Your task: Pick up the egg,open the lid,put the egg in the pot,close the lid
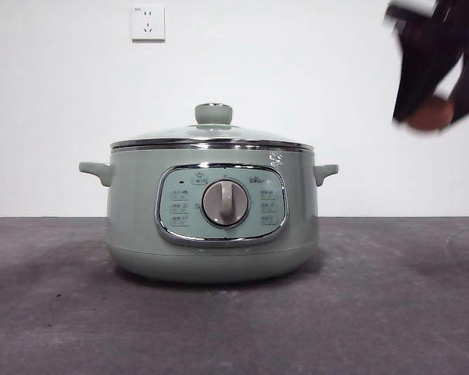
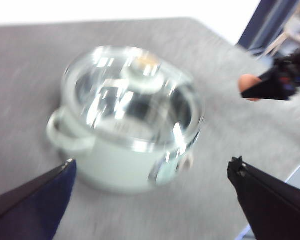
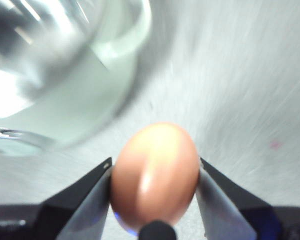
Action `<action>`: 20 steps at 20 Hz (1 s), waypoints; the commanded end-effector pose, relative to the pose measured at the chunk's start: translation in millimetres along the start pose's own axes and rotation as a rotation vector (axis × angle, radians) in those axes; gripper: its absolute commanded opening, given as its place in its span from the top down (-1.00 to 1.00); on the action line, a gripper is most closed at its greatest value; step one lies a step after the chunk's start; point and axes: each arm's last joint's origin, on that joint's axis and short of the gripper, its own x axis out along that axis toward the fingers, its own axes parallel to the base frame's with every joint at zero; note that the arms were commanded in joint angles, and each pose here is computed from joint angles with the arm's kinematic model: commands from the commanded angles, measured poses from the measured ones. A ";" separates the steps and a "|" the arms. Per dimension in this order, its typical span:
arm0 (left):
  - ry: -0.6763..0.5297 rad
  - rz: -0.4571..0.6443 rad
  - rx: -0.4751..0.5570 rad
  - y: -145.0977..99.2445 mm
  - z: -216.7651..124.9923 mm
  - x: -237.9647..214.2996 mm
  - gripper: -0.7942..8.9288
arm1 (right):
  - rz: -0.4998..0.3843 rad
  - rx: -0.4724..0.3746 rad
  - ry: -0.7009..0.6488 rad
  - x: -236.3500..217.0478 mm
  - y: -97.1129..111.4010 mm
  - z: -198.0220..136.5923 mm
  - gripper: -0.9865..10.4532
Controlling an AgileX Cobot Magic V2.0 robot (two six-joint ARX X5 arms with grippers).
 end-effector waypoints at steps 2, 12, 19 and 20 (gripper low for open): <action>0.017 -0.018 0.012 2.7 21.8 32.4 -0.59 | 0.005 -0.013 -0.083 -38.7 3.1 -8.4 0.86; 0.117 0.045 0.213 -18.4 84.9 173.0 -0.58 | 0.086 -0.022 -0.143 -73.3 7.7 -22.9 0.86; 0.253 0.071 0.199 0.7 63.3 243.0 -0.58 | 0.086 -0.020 -0.144 -73.2 7.7 -22.8 0.86; 0.263 0.071 0.197 2.1 60.7 246.4 -0.58 | 0.086 -0.020 -0.144 -73.2 7.7 -22.8 0.86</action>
